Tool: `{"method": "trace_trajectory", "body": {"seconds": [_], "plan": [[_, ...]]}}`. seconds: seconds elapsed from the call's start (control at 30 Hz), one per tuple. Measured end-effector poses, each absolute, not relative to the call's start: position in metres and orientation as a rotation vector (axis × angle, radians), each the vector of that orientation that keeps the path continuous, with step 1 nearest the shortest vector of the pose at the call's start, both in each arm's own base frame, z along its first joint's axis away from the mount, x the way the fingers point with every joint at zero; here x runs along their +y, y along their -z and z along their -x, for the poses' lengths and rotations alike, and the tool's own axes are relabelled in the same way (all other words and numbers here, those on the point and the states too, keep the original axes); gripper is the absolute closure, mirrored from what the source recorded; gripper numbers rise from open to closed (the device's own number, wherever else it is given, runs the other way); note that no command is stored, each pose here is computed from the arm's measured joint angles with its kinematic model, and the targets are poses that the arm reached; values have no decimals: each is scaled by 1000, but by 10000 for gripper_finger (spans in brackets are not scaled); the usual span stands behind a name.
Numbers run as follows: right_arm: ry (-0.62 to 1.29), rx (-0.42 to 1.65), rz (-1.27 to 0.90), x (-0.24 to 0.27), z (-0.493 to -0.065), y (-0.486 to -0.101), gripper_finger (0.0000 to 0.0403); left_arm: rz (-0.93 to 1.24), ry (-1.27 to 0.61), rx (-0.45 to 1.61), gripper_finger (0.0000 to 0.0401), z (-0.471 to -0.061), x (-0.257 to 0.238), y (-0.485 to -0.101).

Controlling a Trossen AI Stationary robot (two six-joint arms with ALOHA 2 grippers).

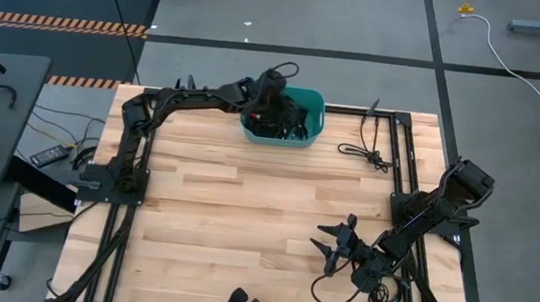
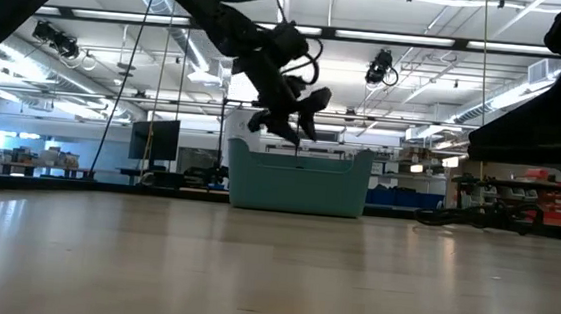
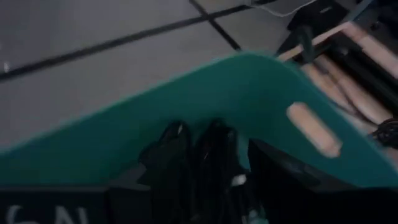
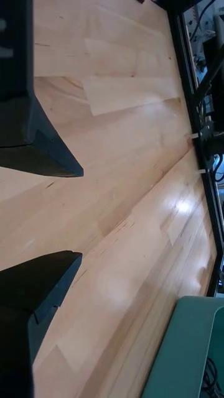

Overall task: Pick and place USB-C Cables
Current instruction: Put the top left black charger cable into the blue bin

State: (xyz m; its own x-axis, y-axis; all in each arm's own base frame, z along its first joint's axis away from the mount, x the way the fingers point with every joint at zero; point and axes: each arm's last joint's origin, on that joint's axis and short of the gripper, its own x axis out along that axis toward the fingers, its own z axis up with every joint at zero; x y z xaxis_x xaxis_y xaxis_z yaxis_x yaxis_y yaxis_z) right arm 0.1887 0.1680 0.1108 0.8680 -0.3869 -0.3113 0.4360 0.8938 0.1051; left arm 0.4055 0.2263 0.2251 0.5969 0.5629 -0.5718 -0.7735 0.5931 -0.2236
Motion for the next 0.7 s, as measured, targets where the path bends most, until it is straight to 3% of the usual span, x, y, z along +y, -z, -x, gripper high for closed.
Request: {"method": "trace_trajectory", "body": {"seconds": [0.2,0.53,0.7], "plan": [[433,289,-173,168,-189,-111,192,363,-804,501,263,-417,217,-230],[433,290,-173,168,-188,-111,192,335,-878,663,391,-420,228,-174],[433,289,-177,168,-188,-111,192,333,-870,629,385,-423,227,-178]]}}
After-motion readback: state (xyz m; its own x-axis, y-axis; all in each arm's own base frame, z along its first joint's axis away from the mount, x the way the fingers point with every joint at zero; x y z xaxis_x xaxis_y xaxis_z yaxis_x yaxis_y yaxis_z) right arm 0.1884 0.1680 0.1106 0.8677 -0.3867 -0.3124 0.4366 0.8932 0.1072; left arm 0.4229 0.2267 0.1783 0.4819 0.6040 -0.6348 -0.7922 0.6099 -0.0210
